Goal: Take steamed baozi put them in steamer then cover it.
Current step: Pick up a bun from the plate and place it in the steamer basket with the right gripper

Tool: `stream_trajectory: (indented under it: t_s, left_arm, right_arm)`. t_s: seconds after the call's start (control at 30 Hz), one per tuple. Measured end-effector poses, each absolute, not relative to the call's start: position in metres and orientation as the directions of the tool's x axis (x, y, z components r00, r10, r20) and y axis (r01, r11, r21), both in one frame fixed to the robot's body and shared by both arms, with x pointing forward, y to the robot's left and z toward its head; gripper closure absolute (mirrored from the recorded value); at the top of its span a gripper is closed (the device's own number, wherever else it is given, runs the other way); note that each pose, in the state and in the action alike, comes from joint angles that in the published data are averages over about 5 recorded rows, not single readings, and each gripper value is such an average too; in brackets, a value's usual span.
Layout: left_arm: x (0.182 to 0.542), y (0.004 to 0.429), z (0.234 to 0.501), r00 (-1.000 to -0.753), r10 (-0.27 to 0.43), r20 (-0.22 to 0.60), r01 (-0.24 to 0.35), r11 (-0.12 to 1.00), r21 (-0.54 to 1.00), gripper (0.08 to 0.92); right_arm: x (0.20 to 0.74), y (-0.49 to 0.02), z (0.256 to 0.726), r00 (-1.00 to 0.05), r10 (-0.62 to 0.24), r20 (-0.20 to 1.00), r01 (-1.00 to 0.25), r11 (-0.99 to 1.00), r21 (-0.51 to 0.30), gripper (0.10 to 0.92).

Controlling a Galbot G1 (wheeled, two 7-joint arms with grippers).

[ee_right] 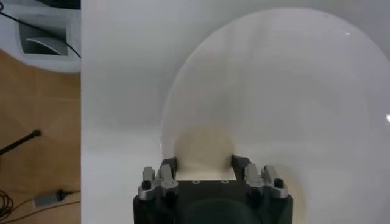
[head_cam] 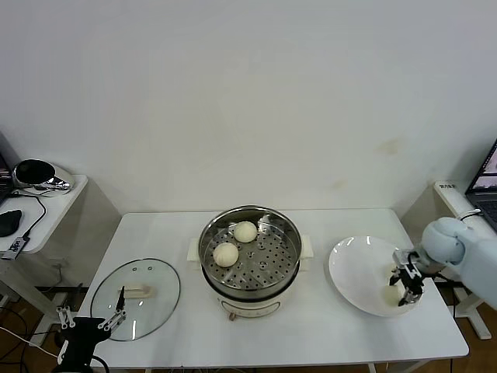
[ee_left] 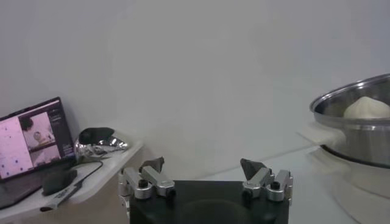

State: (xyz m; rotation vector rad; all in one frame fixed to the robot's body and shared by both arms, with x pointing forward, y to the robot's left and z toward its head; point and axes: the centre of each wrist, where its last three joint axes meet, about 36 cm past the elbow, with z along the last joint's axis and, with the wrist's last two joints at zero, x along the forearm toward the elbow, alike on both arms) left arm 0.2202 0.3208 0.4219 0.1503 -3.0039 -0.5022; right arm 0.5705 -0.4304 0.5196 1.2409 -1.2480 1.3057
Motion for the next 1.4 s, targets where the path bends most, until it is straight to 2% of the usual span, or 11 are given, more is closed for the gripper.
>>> stream_trajectory:
  t_s: [0.3, 0.5, 0.63, 0.8, 0.97, 1.2, 1.4]
  left_arm:
    - [0.222, 0.320, 0.422, -0.992, -0.108, 0.069, -0.080, 0.942, 0.327, 0.177]
    - [0.223, 0.322, 0.422, -0.991, -0.113, 0.064, -0.086, 0.940, 0.329, 0.177]
    - [0.223, 0.322, 0.422, -0.991, -0.118, 0.062, -0.092, 0.940, 0.328, 0.177]
    - [0.223, 0.324, 0.422, -0.990, -0.126, 0.061, -0.099, 0.939, 0.329, 0.177]
    - [0.223, 0.326, 0.423, -0.989, -0.135, 0.056, -0.109, 0.938, 0.329, 0.177]
    - [0.223, 0.328, 0.424, -0.988, -0.145, 0.049, -0.121, 0.938, 0.326, 0.177]
    - [0.224, 0.328, 0.424, -0.988, -0.148, 0.047, -0.125, 0.938, 0.323, 0.177]
  right_arm:
    - [0.600, -0.395, 0.602, -0.194, -0.117, 0.974, -0.972, -0.109, -0.206, 0.442]
    - [0.620, -0.346, 0.660, -0.261, -0.205, 0.943, -0.935, -0.190, -0.300, 0.436]
    - [0.628, -0.301, 0.683, -0.268, -0.278, 0.922, -0.900, -0.268, -0.343, 0.430]
    - [0.633, -0.243, 0.691, -0.241, -0.341, 0.909, -0.851, -0.376, -0.367, 0.428]
    - [0.636, -0.188, 0.687, -0.207, -0.361, 0.909, -0.783, -0.496, -0.375, 0.428]
    - [0.635, -0.120, 0.667, -0.147, -0.350, 0.925, -0.646, -0.675, -0.358, 0.419]
    - [0.629, -0.076, 0.647, -0.103, -0.306, 0.946, -0.491, -0.812, -0.316, 0.412]
